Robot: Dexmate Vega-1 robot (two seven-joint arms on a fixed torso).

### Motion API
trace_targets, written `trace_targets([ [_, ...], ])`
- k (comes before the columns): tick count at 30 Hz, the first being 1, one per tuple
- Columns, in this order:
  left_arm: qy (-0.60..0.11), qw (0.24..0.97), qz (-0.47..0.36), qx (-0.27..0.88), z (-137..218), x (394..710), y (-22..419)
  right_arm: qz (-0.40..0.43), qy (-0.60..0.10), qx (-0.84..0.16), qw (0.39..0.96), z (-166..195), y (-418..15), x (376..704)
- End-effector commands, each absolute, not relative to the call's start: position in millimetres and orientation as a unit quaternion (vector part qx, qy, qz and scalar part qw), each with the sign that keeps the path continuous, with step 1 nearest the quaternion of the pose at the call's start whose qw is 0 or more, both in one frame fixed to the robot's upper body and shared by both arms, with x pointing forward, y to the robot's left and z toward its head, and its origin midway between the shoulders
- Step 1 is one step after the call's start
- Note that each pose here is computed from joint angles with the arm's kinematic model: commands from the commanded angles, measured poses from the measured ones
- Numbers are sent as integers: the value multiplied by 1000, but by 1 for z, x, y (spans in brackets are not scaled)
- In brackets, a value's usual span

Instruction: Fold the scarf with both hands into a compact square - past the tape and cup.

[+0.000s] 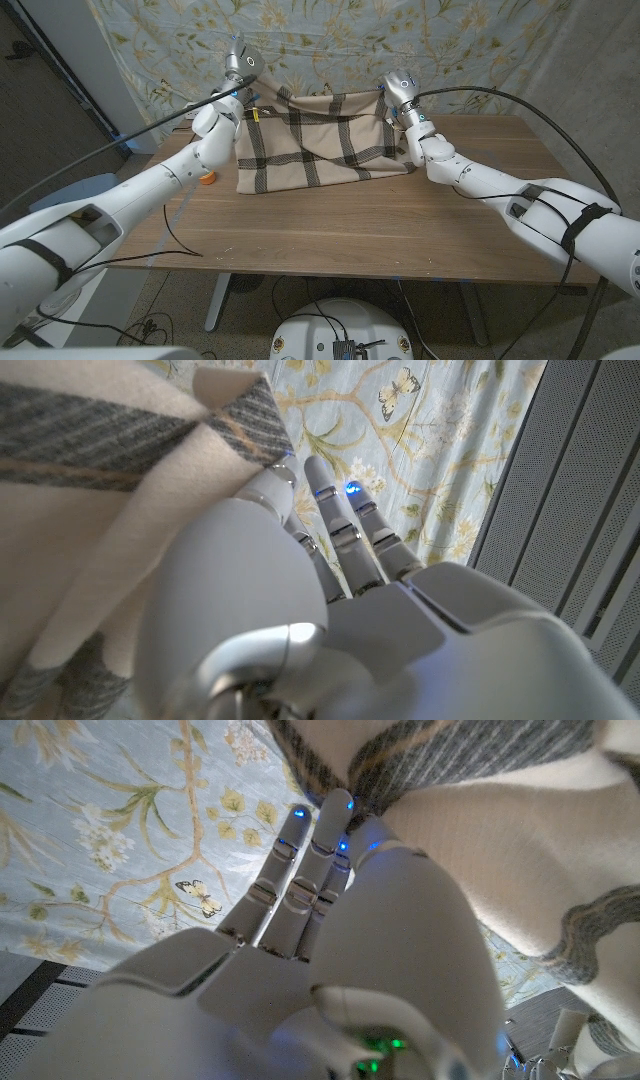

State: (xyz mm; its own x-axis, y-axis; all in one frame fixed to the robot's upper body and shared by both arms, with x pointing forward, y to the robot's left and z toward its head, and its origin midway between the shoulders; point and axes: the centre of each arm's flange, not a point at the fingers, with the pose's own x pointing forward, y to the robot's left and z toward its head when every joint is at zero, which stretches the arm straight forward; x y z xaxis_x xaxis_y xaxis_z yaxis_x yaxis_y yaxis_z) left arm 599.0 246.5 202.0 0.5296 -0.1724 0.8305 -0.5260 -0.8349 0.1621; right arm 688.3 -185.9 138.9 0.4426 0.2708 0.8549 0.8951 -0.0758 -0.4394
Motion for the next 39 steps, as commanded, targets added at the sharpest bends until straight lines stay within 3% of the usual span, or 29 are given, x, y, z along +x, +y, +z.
trace_targets([
  [1,-86,144,422,891,190,636,239,-273,-369,-718,524,151,-178,705],
  [12,54,198,361,910,184,662,249,-149,-200,-789,562,164,-171,721],
  [16,72,232,345,907,183,664,251,-137,-180,-790,569,165,-174,720],
  [24,4,278,341,898,174,652,241,-140,-229,-777,570,160,-182,702],
  [32,-91,415,313,849,165,625,236,-112,-241,-757,597,143,-186,683],
  [39,-100,488,251,830,157,615,238,-84,-237,-750,612,128,-183,673],
])
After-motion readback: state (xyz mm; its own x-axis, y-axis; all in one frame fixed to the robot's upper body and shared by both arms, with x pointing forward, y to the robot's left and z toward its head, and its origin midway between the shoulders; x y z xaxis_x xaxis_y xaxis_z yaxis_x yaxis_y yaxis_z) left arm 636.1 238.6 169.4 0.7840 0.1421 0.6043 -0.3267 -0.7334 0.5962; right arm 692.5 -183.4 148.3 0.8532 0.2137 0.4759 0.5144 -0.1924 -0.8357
